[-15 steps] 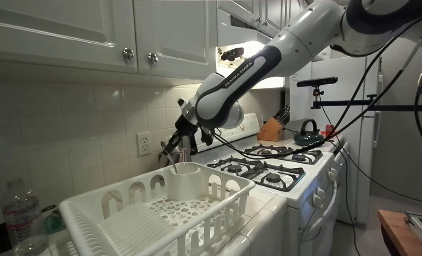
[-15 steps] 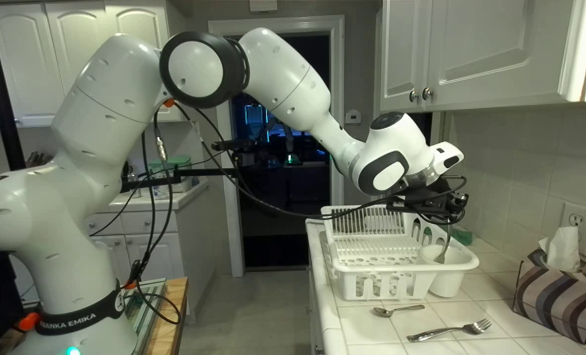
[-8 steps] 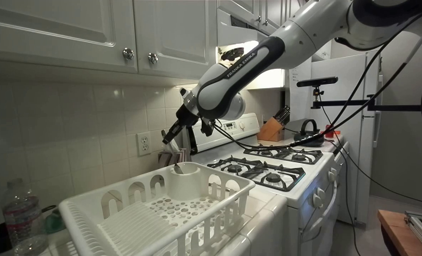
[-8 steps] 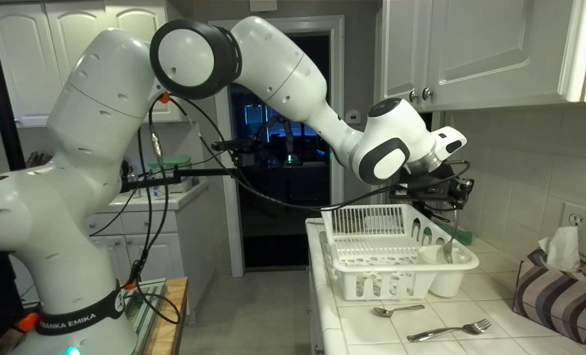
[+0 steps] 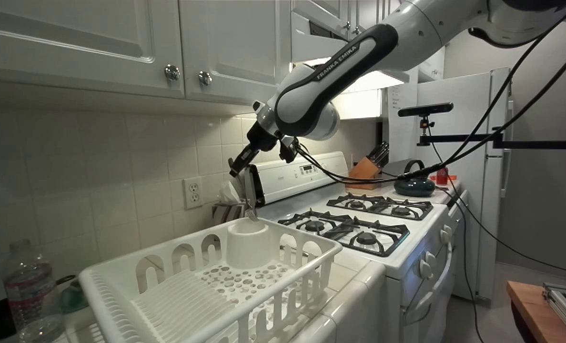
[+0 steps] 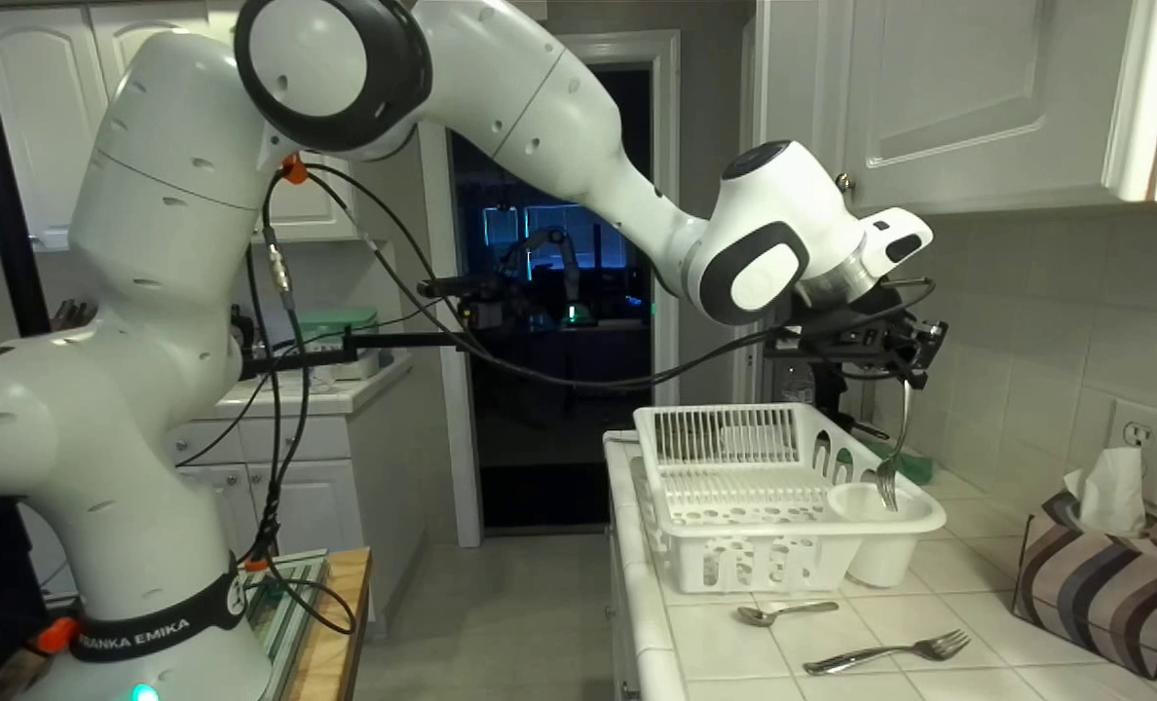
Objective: Pick up the two folks from the dish dryer and put them on the counter
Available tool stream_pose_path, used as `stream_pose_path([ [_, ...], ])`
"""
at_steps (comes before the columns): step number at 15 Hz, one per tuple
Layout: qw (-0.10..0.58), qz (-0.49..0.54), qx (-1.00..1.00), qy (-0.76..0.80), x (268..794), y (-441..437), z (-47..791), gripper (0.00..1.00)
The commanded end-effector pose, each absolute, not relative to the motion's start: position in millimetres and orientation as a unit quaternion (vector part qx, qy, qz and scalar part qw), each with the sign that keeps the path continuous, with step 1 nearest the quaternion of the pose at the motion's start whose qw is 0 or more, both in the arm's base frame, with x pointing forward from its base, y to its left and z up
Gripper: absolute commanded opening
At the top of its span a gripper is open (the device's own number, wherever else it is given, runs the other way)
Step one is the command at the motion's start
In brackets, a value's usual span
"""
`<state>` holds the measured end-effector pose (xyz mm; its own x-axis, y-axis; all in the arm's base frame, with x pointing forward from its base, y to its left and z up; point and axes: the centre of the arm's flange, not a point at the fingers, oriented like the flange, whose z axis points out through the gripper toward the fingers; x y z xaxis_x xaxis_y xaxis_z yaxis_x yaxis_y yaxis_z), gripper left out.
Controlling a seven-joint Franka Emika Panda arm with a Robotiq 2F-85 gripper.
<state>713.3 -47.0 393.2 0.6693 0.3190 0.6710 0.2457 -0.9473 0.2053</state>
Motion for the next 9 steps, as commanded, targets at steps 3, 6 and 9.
stream_pose_path([
  [3,0.026,0.328,0.937,0.117,688,-74,422,0.02],
  [6,0.018,0.288,0.952,0.098,680,-94,423,0.02],
  [9,0.009,0.241,0.968,0.071,671,-115,416,0.02],
])
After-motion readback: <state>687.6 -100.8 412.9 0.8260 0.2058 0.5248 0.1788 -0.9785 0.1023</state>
